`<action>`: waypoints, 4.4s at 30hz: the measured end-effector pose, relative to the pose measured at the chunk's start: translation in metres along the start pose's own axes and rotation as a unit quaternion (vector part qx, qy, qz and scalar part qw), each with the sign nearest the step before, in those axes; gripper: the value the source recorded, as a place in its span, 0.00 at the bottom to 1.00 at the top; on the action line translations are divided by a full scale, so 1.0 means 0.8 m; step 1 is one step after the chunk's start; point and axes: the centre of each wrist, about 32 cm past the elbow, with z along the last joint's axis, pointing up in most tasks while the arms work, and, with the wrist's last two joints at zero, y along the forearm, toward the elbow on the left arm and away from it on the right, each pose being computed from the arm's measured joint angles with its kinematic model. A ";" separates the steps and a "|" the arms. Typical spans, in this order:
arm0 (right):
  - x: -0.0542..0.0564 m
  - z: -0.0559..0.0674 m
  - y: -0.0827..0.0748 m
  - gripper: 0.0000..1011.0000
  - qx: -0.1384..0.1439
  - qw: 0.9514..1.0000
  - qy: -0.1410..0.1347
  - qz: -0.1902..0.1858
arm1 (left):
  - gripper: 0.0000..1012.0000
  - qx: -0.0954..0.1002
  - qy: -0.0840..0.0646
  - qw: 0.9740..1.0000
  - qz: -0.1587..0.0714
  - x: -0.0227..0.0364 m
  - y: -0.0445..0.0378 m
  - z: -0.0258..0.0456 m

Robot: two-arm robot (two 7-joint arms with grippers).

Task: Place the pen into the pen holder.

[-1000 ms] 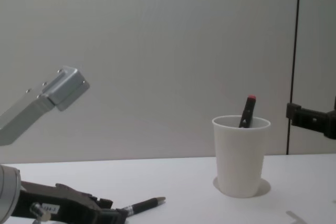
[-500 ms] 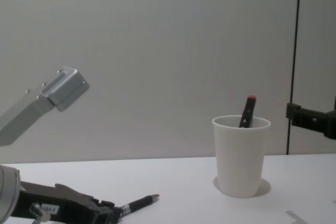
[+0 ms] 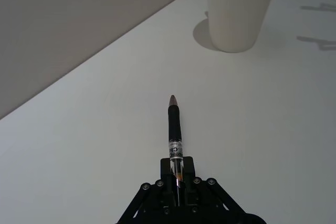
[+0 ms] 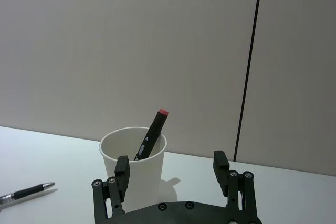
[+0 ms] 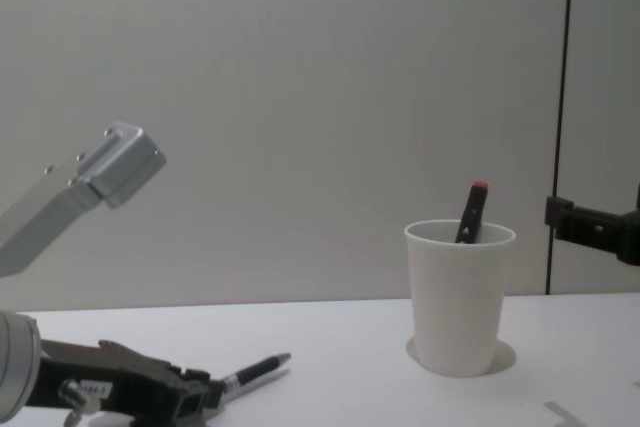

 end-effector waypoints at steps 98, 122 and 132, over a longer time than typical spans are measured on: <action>0.000 0.000 0.000 0.99 0.000 1.000 0.000 0.000 | 0.13 -0.293 -0.007 0.948 -0.128 -0.0609 -0.018 0.0919; 0.005 0.002 -0.008 0.99 0.007 0.999 0.026 0.035 | 0.13 -0.285 -0.009 0.948 -0.144 -0.0660 -0.023 0.0916; 0.009 0.005 -0.025 0.99 0.014 0.995 0.071 0.074 | 0.13 -0.284 -0.009 0.948 -0.146 -0.0665 -0.023 0.0916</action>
